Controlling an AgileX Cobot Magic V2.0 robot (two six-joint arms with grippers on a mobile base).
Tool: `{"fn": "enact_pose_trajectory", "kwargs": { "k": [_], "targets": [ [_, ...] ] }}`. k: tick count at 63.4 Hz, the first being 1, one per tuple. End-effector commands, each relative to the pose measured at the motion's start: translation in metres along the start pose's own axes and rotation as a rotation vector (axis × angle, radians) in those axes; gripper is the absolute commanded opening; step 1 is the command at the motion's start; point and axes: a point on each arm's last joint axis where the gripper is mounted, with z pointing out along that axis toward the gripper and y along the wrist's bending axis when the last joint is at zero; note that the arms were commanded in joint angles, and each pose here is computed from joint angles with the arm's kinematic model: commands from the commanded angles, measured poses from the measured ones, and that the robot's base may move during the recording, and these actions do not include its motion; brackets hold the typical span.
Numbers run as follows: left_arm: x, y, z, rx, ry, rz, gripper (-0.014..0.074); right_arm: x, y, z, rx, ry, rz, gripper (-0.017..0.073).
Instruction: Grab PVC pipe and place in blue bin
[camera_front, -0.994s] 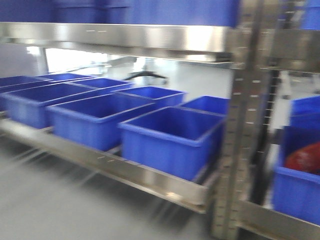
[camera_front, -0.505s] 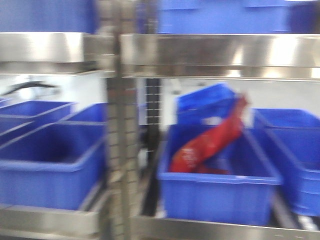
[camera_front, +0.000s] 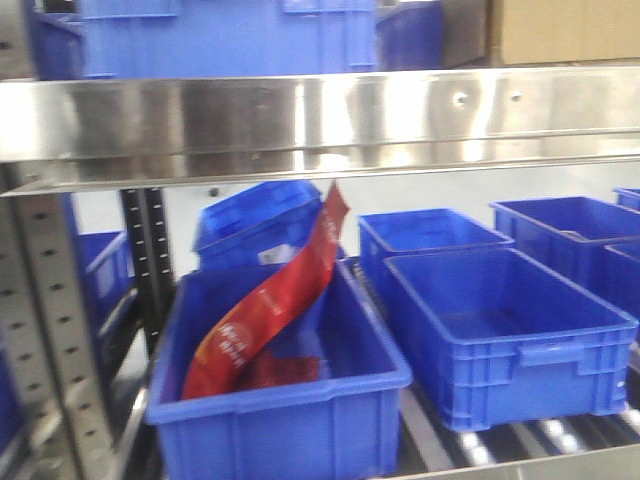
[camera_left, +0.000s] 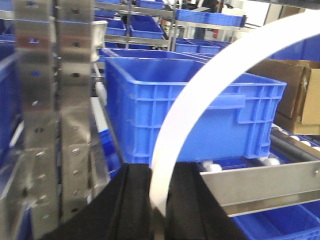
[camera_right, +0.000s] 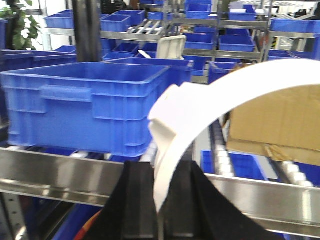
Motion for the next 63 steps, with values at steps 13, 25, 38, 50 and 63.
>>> {"fn": "enact_pose_trajectory", "kwargs": {
  "k": [13, 25, 38, 50, 63],
  "targets": [
    [-0.0026, -0.0004, -0.0009, 0.003, -0.027, -0.006, -0.0111, -0.0023, -0.0001, -0.0012, 0.001, -0.03, -0.016, -0.0167],
    [-0.0026, -0.0004, -0.0009, 0.003, -0.027, -0.006, -0.0111, -0.0023, -0.0001, -0.0012, 0.001, -0.03, -0.016, -0.0167],
    [-0.0026, -0.0004, -0.0009, 0.003, -0.027, -0.006, -0.0111, -0.0023, -0.0001, -0.0012, 0.001, -0.03, -0.016, -0.0167],
    [-0.0026, -0.0004, -0.0009, 0.003, -0.027, -0.006, -0.0111, -0.0023, -0.0001, -0.0012, 0.001, -0.03, -0.016, -0.0167],
    [-0.0026, -0.0004, -0.0009, 0.003, -0.027, -0.006, -0.0111, -0.0023, -0.0001, -0.0012, 0.001, -0.03, -0.016, -0.0167]
  ]
}}
